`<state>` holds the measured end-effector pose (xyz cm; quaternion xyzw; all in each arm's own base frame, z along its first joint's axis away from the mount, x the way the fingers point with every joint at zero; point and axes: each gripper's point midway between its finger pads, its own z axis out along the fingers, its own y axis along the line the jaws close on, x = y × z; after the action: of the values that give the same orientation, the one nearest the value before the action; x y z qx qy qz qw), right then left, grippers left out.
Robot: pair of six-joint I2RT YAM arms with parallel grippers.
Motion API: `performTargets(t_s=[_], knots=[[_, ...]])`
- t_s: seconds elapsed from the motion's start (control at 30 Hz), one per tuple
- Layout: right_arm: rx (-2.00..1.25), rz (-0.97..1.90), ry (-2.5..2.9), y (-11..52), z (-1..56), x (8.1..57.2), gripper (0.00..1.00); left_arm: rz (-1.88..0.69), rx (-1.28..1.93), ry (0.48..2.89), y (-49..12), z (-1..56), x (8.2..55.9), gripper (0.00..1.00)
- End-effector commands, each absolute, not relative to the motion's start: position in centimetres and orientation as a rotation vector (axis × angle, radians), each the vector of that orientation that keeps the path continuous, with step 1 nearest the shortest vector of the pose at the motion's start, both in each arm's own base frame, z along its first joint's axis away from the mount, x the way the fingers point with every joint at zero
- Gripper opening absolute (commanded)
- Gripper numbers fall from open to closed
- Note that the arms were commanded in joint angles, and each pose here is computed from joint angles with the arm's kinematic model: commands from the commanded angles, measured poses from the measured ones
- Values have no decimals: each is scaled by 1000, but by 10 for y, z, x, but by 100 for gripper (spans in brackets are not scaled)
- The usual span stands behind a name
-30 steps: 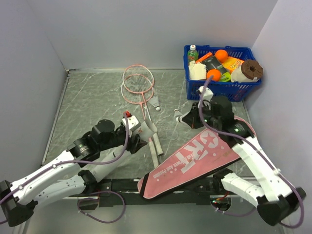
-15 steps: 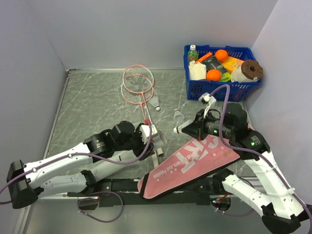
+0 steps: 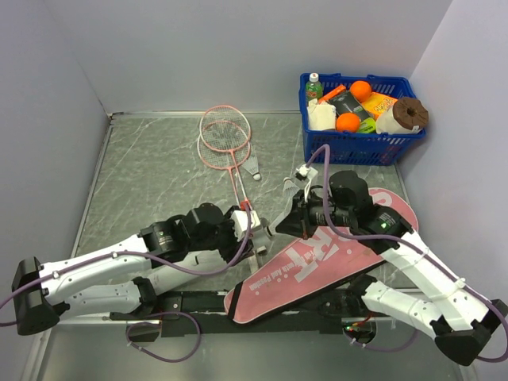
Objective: Pack up the badminton gear
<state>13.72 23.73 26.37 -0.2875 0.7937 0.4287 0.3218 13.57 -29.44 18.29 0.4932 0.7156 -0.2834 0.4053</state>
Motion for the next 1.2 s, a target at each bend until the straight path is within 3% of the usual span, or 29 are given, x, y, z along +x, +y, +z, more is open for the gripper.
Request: performTargets(t_s=[0.0, 0.63, 0.77, 0.8, 0.9, 1.17], knots=[[-776, 1185, 2038, 251, 265, 134, 0, -754, 1201, 1702, -301, 206, 137, 1], [-837, 1615, 1969, 329, 241, 108, 0, -884, 1181, 1599, -302, 225, 119, 1], [-839, 1615, 1953, 329, 243, 107, 19, -886, 1176, 1595, -301, 227, 119, 1], [-815, 1570, 1989, 325, 238, 110, 30, -884, 1175, 1596, -301, 227, 119, 1], [-802, 1475, 1996, 314, 244, 113, 42, -888, 1175, 1595, -301, 228, 118, 1], [-695, 1190, 1972, 274, 274, 132, 59, -875, 1179, 1611, -300, 224, 119, 1]])
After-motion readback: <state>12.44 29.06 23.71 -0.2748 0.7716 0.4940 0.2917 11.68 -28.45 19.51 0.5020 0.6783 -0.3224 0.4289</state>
